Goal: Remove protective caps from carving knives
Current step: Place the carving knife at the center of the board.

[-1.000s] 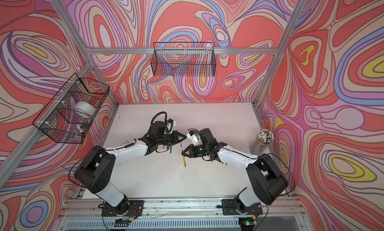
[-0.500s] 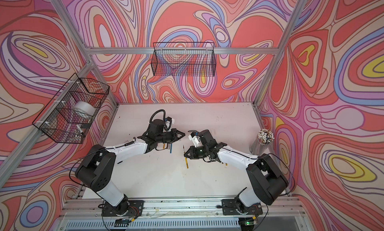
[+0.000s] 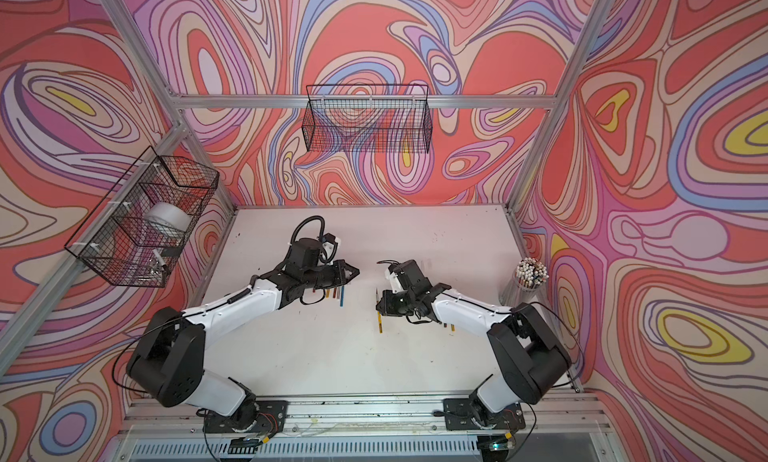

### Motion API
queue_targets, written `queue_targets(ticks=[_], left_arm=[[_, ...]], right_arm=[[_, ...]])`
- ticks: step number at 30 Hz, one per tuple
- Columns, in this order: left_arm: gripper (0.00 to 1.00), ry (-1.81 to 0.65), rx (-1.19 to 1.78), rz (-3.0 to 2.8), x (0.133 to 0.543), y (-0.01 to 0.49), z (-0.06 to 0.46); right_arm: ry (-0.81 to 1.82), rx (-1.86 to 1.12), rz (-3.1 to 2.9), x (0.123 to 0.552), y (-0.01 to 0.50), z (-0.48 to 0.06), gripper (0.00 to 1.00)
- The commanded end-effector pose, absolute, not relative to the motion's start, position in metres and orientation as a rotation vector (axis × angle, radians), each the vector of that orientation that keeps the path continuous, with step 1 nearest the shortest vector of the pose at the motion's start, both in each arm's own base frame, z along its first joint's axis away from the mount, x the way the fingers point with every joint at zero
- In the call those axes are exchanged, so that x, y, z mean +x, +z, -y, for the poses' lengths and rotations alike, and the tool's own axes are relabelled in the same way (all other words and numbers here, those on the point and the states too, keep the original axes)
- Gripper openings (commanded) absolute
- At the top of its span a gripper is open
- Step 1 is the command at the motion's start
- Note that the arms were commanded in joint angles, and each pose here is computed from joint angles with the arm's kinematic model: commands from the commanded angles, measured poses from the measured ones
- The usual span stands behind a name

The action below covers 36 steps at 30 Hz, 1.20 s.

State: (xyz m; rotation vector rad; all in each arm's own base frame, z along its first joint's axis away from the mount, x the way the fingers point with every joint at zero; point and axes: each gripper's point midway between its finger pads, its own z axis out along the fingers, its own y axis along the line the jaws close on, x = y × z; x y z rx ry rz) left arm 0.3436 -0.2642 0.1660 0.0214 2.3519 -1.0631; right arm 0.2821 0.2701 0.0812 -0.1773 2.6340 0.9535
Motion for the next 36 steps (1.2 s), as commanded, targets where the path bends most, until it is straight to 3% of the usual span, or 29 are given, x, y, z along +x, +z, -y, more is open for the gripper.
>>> queue_targets(ticks=[1,16,27,36], left_arm=[[0.0,-0.912,0.017,-2.38,0.337,0.168,0.237],[0.0,-0.81,-0.212,-2.378,0.302,0.158,0.154],[0.0,-0.846,-0.21,-2.362,0.293,0.162,0.152],[0.0,-0.882,-0.219,-2.359,0.296,0.16,0.157]], right_arm=[[0.985,-0.107,-2.578,0.306,0.089,-0.285,0.02],[0.987,0.001,-2.654,0.356,0.05,-0.334,0.02],[0.952,0.054,-2.681,0.385,0.022,-0.353,0.03],[0.921,0.045,-2.699,0.397,0.015,-0.36,0.15]])
